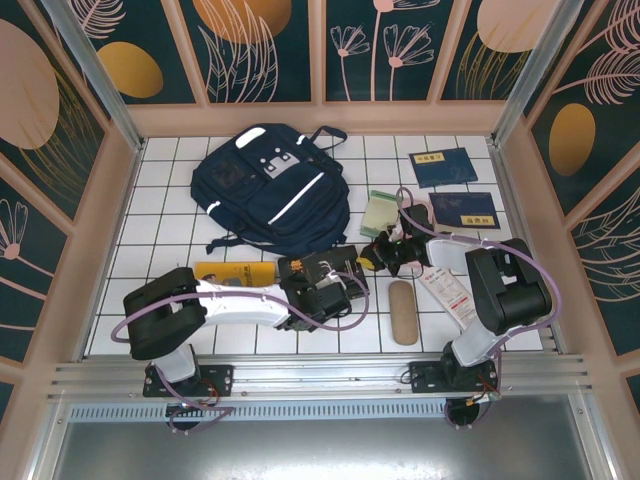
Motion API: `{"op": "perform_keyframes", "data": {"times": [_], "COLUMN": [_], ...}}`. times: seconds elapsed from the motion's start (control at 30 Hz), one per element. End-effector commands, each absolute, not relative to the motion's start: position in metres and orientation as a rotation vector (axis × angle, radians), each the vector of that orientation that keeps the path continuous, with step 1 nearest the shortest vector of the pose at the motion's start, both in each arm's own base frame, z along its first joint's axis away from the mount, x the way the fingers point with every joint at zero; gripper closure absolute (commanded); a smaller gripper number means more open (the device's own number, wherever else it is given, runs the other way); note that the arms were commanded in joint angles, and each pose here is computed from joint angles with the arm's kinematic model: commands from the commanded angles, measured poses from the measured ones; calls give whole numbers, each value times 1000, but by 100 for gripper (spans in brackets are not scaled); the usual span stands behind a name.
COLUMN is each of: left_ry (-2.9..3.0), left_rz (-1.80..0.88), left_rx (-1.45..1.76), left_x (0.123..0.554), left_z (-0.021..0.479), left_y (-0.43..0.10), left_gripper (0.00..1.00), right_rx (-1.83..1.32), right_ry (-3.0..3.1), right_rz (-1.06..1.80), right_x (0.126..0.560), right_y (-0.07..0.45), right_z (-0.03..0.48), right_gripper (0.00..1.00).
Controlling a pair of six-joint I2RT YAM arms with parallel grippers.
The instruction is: Pack the student bag
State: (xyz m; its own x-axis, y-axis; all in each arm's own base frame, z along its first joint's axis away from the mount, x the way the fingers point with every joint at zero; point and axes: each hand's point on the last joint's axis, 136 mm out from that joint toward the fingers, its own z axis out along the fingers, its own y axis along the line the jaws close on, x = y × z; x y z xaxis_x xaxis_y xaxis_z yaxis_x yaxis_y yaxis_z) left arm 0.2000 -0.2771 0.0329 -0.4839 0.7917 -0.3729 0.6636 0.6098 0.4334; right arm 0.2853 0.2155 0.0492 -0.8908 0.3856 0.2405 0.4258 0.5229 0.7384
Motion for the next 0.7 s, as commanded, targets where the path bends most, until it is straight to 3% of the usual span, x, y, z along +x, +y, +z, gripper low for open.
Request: {"op": "perform_keyframes", "data": {"times": [0.0, 0.13, 0.27, 0.3, 0.37, 0.47, 0.57, 0.67], "left_ry": [2213, 2208, 2187, 2178, 2161, 2148, 2143, 2146], "left_rz": [432, 413, 323, 310, 298, 282, 275, 268], "left_rx": [1135, 1168, 1173, 1170, 1158, 1151, 1148, 1154], "left_x": [214, 213, 210, 210, 211, 211, 211, 210], "left_z": [46, 47, 61, 66, 73, 79, 81, 80], "left_y": [-273, -279, -287, -288, -287, -287, -285, -286], "left_gripper": [30, 62, 84, 87, 92, 94, 96, 97], "right_rx": [-709, -708, -718, -723, -737, -756, -751, -761], "right_ry": [-2685, -2688, -2731, -2747, -2789, -2793, -2744, -2673], "right_rz": [-1425, -1417, -1379, -1362, -1306, -1291, -1367, -1441], "right_x": [294, 293, 295, 296, 296, 292, 287, 285], "right_y": [220, 219, 212, 209, 202, 198, 203, 209], "right_z": [70, 69, 66, 65, 62, 62, 68, 76], "right_gripper": [100, 100, 100, 93, 65, 37, 22, 20]}}
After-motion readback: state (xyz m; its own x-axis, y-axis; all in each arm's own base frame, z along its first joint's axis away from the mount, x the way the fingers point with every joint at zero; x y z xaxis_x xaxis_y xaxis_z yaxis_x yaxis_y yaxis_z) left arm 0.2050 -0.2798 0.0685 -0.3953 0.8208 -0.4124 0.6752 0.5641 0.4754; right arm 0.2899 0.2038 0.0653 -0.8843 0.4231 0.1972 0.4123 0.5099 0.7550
